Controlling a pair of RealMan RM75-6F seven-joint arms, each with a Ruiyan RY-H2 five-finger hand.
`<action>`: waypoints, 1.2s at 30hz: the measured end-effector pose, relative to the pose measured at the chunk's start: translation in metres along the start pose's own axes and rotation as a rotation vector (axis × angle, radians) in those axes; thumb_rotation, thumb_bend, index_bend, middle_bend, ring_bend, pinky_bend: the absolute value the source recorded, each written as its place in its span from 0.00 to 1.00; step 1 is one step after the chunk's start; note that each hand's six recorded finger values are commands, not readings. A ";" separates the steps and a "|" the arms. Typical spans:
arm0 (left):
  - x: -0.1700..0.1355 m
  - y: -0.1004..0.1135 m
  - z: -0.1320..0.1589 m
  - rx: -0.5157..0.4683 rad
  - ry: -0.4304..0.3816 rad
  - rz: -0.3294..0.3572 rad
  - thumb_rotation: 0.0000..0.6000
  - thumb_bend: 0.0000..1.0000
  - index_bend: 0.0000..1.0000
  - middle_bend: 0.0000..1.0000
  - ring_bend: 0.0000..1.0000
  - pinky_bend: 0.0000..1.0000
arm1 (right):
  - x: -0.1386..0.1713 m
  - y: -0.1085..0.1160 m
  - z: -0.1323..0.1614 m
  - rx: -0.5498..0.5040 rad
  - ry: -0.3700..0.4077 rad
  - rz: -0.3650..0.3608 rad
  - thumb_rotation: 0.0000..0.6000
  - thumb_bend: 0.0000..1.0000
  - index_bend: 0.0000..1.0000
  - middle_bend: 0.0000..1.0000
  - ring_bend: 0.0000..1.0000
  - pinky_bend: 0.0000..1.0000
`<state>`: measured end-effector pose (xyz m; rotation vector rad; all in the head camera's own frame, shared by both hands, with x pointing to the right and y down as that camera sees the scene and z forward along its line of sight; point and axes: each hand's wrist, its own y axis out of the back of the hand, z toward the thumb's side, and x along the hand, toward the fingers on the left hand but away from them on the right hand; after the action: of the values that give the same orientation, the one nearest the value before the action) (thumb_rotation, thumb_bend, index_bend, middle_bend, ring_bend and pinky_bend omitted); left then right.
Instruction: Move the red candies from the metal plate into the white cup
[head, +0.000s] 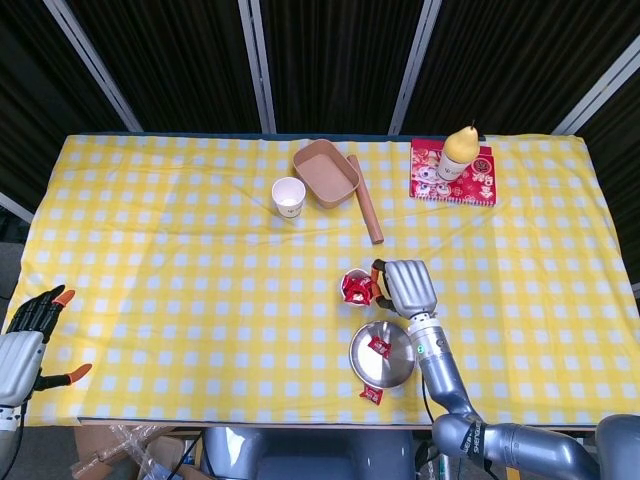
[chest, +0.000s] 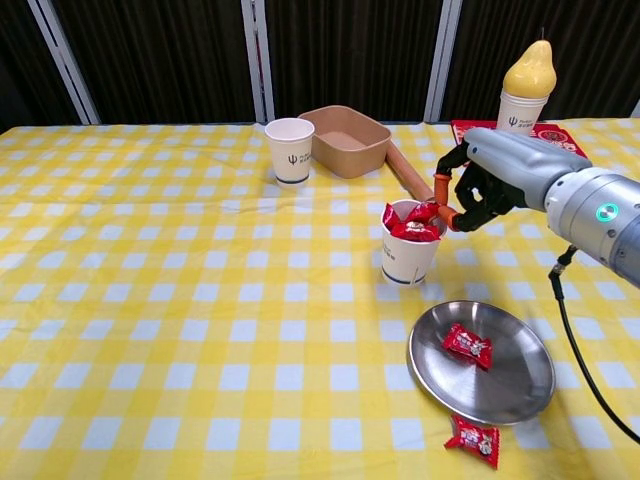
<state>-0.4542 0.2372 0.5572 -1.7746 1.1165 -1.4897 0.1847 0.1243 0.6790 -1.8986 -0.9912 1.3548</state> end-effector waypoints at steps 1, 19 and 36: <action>0.000 0.000 0.000 0.000 0.000 0.001 1.00 0.00 0.00 0.00 0.00 0.00 | 0.001 -0.001 0.000 0.002 0.001 0.001 1.00 0.57 0.66 0.83 0.88 0.95; -0.001 0.001 0.000 -0.001 -0.002 0.003 1.00 0.00 0.00 0.00 0.00 0.00 | 0.007 0.005 0.001 0.007 0.015 -0.011 1.00 0.58 0.47 0.83 0.88 0.95; -0.001 0.001 0.001 -0.002 -0.005 0.003 1.00 0.00 0.00 0.00 0.00 0.00 | 0.030 0.015 -0.009 -0.013 0.024 -0.019 1.00 0.53 0.44 0.83 0.88 0.95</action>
<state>-0.4531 0.2377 0.5555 -1.7763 1.1188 -1.4817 0.2026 0.1414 0.6544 -1.9055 -1.0061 1.3152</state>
